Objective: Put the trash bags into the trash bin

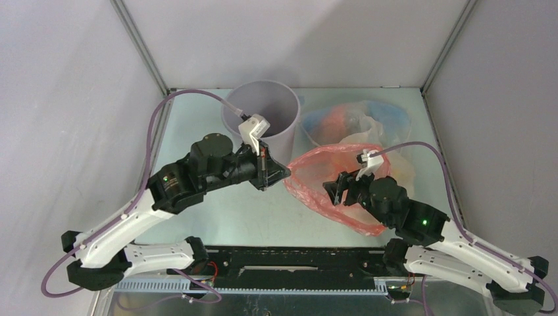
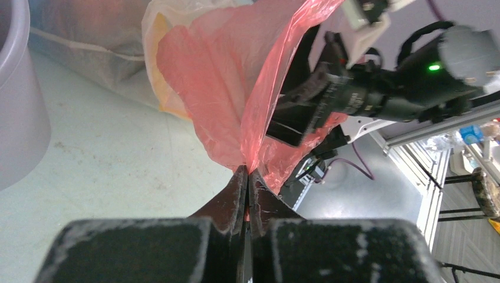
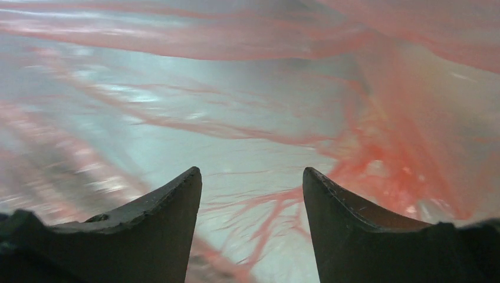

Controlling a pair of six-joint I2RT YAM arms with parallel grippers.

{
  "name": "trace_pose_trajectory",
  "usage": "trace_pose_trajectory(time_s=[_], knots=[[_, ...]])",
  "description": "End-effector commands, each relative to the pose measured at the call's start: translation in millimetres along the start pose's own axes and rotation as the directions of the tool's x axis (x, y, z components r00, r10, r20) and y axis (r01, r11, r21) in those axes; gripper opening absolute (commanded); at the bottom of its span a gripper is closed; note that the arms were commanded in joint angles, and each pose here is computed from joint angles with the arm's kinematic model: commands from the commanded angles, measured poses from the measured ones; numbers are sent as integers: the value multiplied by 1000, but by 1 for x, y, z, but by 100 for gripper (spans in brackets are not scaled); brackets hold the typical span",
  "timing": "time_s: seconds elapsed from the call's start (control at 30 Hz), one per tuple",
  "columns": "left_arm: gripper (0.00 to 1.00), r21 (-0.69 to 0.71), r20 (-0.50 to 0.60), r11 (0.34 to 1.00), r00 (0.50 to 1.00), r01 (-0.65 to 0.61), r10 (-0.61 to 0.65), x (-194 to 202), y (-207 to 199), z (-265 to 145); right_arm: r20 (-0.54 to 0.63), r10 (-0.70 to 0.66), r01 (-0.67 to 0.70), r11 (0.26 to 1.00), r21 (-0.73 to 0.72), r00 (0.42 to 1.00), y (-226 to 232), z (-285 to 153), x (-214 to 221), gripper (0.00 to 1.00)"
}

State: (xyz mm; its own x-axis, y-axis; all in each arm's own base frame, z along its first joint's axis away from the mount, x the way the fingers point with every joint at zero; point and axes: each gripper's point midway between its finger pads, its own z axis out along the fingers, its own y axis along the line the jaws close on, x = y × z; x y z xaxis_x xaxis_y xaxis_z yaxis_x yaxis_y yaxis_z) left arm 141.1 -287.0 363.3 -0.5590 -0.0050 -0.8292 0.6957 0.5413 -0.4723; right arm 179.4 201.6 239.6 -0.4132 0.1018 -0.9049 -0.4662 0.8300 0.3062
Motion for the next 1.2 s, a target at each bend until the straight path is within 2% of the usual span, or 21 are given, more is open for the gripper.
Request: trace_pose_trajectory(time_s=[0.0,0.13,0.27,0.43,0.53,0.63,0.8,1.17], knots=[[4,-32,58,999,998,2,0,-21,8,17,10,12,-10,979,-202,1000,51,-15,-29,67],[3,-74,54,997,998,22,-18,-29,21,25,-2,23,-23,957,-288,1000,79,-24,-43,65],[2,-134,90,990,995,48,-36,-40,39,14,12,64,-54,910,-410,998,102,-46,-63,68],[3,-110,144,993,989,47,-31,-53,33,-15,25,68,-53,916,-397,997,93,-73,-84,71],[3,-47,150,998,988,45,-38,-56,23,-29,-5,52,-51,941,-336,999,79,-83,-83,75],[4,-82,169,996,985,47,-32,-60,27,-44,-17,30,-33,973,-228,999,58,-80,-77,80],[4,-125,196,991,981,41,-16,-69,30,-64,-54,-35,33,999,-43,998,31,-61,-63,82],[4,-153,208,988,978,28,4,-76,27,-82,-144,-166,197,951,238,976,1,-18,-37,81]])
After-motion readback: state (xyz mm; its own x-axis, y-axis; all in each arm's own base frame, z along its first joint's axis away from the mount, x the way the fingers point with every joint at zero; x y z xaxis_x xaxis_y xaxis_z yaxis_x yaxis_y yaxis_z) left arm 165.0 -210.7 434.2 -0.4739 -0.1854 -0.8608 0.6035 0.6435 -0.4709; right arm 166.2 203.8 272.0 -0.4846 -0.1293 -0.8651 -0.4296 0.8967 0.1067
